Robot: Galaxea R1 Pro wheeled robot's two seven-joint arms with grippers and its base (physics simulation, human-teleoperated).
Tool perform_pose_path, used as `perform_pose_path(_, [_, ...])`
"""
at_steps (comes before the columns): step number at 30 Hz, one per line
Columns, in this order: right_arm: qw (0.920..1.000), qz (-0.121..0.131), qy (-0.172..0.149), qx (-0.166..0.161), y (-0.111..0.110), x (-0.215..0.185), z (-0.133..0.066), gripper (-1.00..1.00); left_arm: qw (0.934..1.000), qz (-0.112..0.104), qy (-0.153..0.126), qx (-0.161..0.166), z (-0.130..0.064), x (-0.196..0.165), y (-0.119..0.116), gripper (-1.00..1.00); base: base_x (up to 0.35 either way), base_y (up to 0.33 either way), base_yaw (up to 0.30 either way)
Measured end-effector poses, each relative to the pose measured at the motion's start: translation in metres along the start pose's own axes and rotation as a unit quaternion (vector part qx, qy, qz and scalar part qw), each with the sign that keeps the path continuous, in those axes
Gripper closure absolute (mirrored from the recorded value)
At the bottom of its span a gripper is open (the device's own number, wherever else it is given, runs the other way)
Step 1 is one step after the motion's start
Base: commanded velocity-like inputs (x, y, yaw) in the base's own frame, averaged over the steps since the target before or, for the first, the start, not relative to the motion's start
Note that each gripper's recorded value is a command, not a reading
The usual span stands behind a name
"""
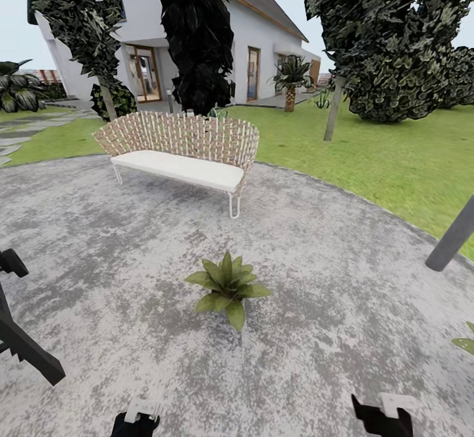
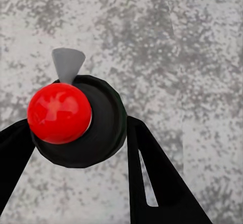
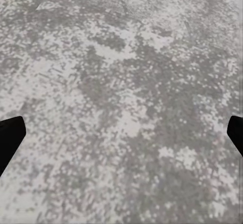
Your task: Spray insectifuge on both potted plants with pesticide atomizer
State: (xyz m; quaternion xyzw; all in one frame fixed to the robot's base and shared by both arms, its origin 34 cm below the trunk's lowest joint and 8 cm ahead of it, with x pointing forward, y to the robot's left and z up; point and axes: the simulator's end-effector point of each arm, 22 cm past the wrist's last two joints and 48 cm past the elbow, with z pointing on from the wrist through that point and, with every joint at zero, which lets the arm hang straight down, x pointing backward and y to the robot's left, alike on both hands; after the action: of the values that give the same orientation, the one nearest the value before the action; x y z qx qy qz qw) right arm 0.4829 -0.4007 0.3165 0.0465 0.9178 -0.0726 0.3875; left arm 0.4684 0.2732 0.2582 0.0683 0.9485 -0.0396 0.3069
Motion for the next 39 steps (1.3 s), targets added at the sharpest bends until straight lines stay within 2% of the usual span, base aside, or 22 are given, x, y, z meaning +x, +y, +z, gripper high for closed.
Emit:
perform_pose_path(5, [1.0, -0.001, 0.001, 0.001, -0.002, 0.001, 0.0, -1.0, 1.0, 0.0, 0.0, 0.0, 0.0, 0.0, 0.0, 1.0, 0.023, 0.021, 0.0])
perform_pose_path(15, [1.0, 0.001, 0.0, -0.003, 0.003, 0.001, 0.0, -1.0, 1.0, -0.001, 0.0, -0.001, 0.0, 0.0, 0.0, 1.0, 0.17, 0.18, 0.001])
perform_pose_path(21, [1.0, 0.001, 0.001, -0.003, 0.005, 0.001, 0.0, -1.0, 1.0, 0.0, -0.001, 0.0, 0.0, -0.001, 0.001, 1.0, 0.062, 0.01, 0.132])
perform_pose_path(23, [1.0, -0.001, 0.002, -0.003, 0.003, 0.002, 0.0, -1.0, 1.0, 0.006, -0.002, 0.005, 0.001, -0.003, -0.002, 1.0, 0.005, 0.001, 0.034])
perform_pose_path(25, [0.9998, -0.017, 0.007, -0.008, 0.004, 0.003, 0.0, -1.0, 0.9997, 0.019, 0.0, 0.013, 0.002, -0.005, -0.005, 1.0, 0.002, 0.0, 0.012])
perform_pose_path(27, [0.998, -0.057, 0.018, -0.021, 0.008, 0.007, 0.001, -1.0, 0.9979, 0.052, 0.006, 0.038, 0.002, -0.005, -0.017, 1.0, 0.001, 0.0, 0.005])
perform_pose_path(28, [0.9936, -0.104, 0.029, -0.034, 0.009, 0.009, 0.002, -1.0, 0.9932, 0.09, 0.015, 0.073, 0.002, -0.002, -0.032, 1.0, 0.0, 0.0, 0.002])
perform_pose_path(30, [0.984, -0.166, 0.039, -0.051, 0.011, 0.009, 0.004, -1.0, 0.983, 0.135, 0.021, 0.122, 0.0, -0.008, -0.049, 1.0, 0.0, 0.0, 0.001])
perform_pose_path(32, [0.9675, -0.236, 0.035, -0.085, 0.033, 0.001, 0.008, -1.0, 0.964, 0.187, 0.021, 0.188, -0.001, -0.042, -0.065, 1.0, 0.0, 0.0, 0.0])
perform_pose_path(34, [0.9414, -0.309, 0.02, -0.134, 0.074, -0.01, 0.012, -1.0, 0.9416, 0.224, 0.046, 0.247, -0.009, -0.061, -0.077, 1.0, 0.0, 0.0, 0.0])
perform_pose_path(35, [0.9213, -0.352, 0.008, -0.165, 0.104, -0.016, 0.011, -1.0, 0.925, 0.252, 0.061, 0.278, -0.016, -0.072, -0.082, 1.0, 0.0, 0.0, 0.0])
perform_pose_path(36, [0.9005, -0.39, -0.003, -0.193, 0.132, -0.019, 0.01, -1.0, 0.9056, 0.285, 0.073, 0.305, -0.024, -0.083, -0.087, 1.0, 0.0, 0.0, 0.0])
perform_pose_path(37, [0.8886, -0.409, -0.011, -0.207, 0.149, -0.023, 0.009, -1.0, 0.8924, 0.308, 0.083, 0.319, -0.029, -0.087, -0.088, 1.0, 0.0, 0.0, 0.0])
perform_pose_path(39, [0.8699, -0.429, -0.022, -0.241, 0.183, -0.031, 0.005, -1.0, 0.8697, 0.345, 0.103, 0.338, -0.039, -0.092, -0.088, 1.0, 0.0, 0.0, 0.0])
